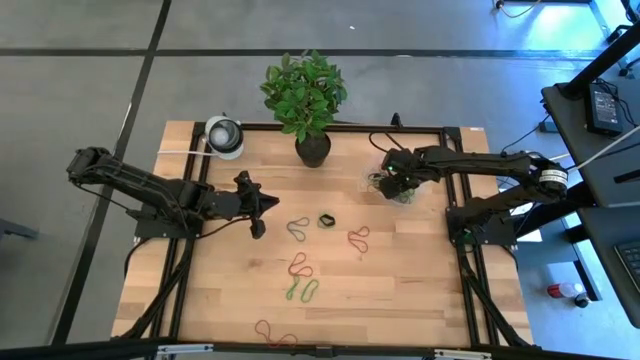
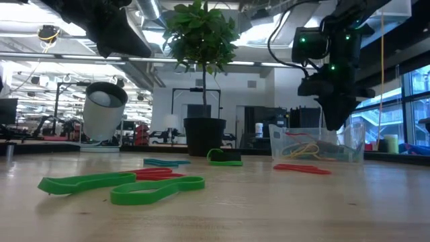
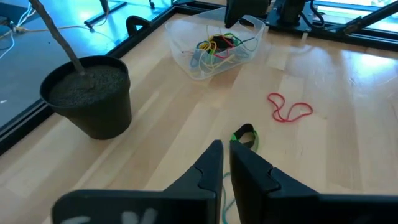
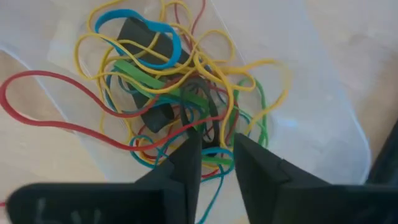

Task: Pick and place rubber bands into bin
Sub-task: Put the blue rubber band into the bin

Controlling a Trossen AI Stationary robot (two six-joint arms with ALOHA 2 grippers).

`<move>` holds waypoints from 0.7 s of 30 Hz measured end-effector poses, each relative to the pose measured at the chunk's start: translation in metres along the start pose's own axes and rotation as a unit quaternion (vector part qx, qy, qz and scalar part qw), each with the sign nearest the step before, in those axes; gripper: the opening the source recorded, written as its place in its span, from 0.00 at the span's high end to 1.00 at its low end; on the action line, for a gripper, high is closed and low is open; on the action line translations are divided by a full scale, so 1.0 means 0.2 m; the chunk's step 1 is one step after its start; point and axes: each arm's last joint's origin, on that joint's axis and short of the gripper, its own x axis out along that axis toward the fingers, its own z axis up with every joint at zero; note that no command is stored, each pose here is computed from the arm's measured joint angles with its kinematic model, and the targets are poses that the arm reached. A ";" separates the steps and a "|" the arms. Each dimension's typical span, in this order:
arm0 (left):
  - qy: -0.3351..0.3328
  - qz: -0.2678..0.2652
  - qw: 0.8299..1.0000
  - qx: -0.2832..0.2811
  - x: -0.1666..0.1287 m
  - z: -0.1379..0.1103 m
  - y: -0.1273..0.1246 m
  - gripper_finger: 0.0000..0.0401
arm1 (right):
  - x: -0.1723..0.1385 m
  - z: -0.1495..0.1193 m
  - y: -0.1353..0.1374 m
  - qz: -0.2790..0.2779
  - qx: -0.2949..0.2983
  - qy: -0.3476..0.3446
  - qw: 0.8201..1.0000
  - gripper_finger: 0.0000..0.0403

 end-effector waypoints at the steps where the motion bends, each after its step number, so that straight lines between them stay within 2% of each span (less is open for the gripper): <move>1: 0.000 0.000 1.000 0.000 0.00 0.00 0.00 0.93 | -0.01 0.00 0.00 -0.002 0.000 0.002 1.000 0.76; 7: 0.003 -0.008 1.000 0.002 0.00 0.00 0.00 0.89 | -0.12 0.05 0.02 0.002 -0.001 -0.001 1.000 0.69; 12: 0.017 -0.052 0.998 0.017 0.00 0.01 -0.02 0.91 | -0.28 0.04 0.13 0.037 -0.007 -0.037 0.999 0.75; 16: 0.030 -0.050 0.998 0.027 0.02 0.02 -0.04 0.94 | -0.36 -0.07 0.26 0.080 -0.025 -0.064 0.994 0.86; 19: 0.050 -0.047 0.996 0.049 0.06 0.03 -0.06 0.95 | -0.39 -0.21 0.34 0.112 -0.024 -0.059 0.992 0.96; 21: 0.073 -0.053 0.994 0.057 0.11 0.04 -0.07 0.95 | -0.42 -0.31 0.40 0.139 -0.023 -0.060 0.988 0.98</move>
